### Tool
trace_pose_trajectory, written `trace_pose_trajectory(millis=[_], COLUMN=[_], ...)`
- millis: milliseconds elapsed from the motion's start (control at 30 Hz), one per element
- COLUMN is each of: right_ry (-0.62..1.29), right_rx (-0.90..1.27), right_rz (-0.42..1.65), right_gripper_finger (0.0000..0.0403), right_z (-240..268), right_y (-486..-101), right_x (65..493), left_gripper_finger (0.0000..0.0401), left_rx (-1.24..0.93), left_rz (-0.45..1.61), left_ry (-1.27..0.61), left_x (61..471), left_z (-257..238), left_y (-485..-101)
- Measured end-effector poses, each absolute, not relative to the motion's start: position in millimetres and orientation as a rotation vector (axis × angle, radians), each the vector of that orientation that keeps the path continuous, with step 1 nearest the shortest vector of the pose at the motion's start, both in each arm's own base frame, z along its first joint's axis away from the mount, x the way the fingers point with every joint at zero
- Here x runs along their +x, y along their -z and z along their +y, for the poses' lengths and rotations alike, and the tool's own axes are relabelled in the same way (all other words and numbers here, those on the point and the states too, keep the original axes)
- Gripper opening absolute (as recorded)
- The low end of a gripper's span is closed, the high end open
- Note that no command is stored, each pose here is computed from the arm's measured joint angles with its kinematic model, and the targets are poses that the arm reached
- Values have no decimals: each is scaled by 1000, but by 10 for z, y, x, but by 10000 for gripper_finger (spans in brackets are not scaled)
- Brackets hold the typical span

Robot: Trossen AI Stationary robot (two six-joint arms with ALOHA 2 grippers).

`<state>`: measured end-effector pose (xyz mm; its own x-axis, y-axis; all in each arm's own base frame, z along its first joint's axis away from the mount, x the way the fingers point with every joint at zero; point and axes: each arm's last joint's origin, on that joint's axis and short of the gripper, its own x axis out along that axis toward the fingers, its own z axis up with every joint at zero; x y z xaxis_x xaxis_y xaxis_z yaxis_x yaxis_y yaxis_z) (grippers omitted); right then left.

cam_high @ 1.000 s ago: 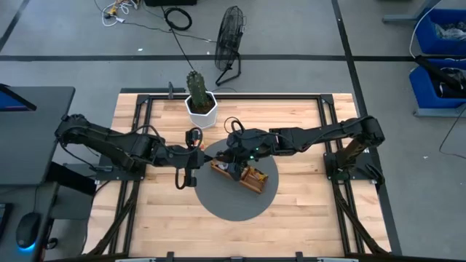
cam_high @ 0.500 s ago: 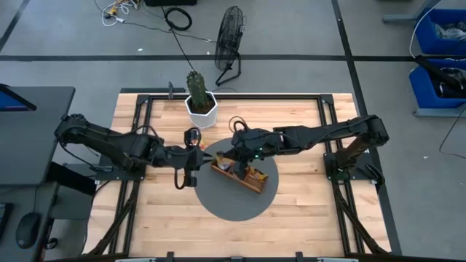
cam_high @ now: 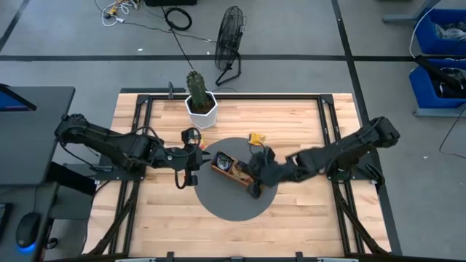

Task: Pick & Place Tea
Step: Put the orange tea bag into the right section of the wooden organizer

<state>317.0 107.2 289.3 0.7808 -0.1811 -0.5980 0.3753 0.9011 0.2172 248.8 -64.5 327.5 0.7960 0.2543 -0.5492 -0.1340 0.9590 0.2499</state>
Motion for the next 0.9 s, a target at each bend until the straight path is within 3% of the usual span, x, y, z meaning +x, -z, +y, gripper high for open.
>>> trace_pose_trajectory(millis=[433,900], right_ry=[545,572], right_rx=[406,418], right_rz=[388,319], right_gripper_finger=[0,0], right_z=[1414,1393], right_y=[-2246,-1789], right_x=[2804,2556], left_gripper_finger=[87,87], left_rx=[169,136], left_rz=[592,576], left_ry=[-217,-225], left_x=[2501,2509], left_z=[-649,-652], left_y=[-3292,-3300])
